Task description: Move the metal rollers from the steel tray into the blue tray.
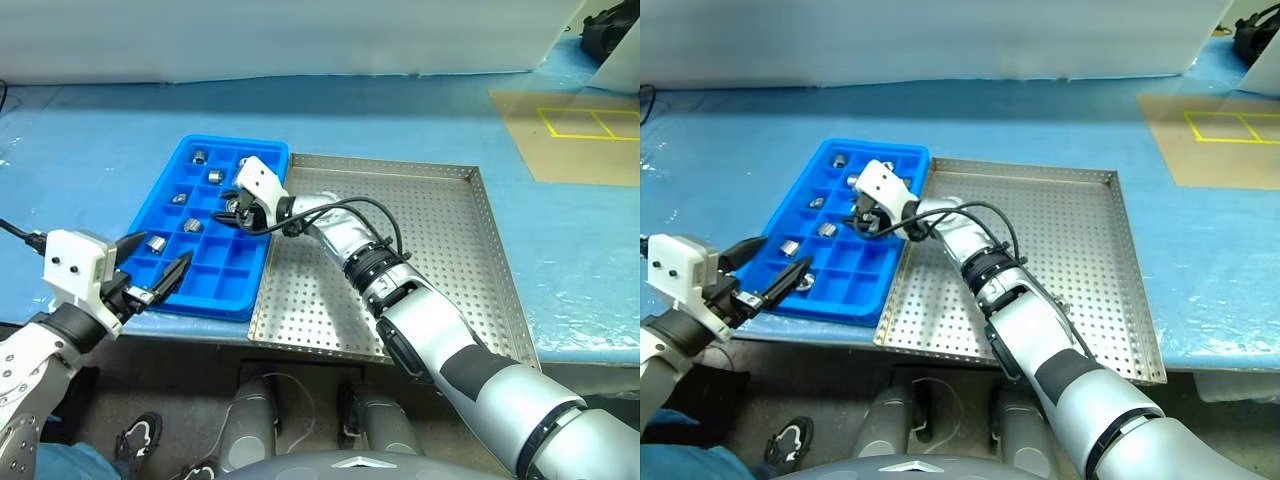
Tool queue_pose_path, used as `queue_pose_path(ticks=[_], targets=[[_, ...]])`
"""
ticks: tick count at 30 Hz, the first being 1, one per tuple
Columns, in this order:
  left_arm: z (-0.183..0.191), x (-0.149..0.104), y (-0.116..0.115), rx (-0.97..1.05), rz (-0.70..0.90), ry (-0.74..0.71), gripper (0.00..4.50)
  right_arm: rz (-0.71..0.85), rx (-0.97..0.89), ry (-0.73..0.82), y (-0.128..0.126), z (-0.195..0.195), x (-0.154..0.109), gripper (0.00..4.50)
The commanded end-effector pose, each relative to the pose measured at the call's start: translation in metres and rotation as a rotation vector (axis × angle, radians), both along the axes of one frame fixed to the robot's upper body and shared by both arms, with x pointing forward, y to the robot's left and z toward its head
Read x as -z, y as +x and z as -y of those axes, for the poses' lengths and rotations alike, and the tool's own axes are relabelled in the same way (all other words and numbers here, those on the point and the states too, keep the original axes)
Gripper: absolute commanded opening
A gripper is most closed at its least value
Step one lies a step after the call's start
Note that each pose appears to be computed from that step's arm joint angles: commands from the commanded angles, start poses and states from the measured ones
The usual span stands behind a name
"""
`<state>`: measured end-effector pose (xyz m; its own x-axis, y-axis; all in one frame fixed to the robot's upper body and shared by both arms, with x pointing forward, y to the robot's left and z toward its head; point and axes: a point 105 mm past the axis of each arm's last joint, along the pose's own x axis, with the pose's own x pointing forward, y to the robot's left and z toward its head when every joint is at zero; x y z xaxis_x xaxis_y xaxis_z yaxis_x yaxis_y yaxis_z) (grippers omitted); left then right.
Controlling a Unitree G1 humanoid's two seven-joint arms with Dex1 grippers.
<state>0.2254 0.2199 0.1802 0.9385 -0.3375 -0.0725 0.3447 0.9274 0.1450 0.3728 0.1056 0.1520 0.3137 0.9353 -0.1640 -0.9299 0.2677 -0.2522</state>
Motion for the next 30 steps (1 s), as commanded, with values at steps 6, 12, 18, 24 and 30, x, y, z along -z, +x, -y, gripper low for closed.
queue_pose_path(ticks=[6, 12, 18, 24, 30], targets=[[0.013, -0.007, 0.004, 0.057, 0.03, 0.006, 4.03, 0.007, -0.089, 0.064, -0.023, -0.033, -0.013, 2.06], [0.016, -0.01, 0.006, 0.091, 0.032, 0.0, 4.03, 0.021, -0.05, 0.102, -0.016, -0.028, -0.025, 3.29], [0.024, -0.01, 0.011, 0.147, 0.029, -0.009, 4.03, 0.041, -0.094, 0.176, -0.012, -0.007, -0.053, 3.29], [0.047, -0.01, 0.026, 0.273, 0.029, -0.035, 4.03, 0.052, -0.305, 0.154, -0.033, 0.064, -0.074, 3.29], [0.07, -0.008, 0.038, 0.409, 0.019, -0.042, 4.03, -0.012, -0.203, -0.124, -0.026, 0.172, -0.035, 3.29]])
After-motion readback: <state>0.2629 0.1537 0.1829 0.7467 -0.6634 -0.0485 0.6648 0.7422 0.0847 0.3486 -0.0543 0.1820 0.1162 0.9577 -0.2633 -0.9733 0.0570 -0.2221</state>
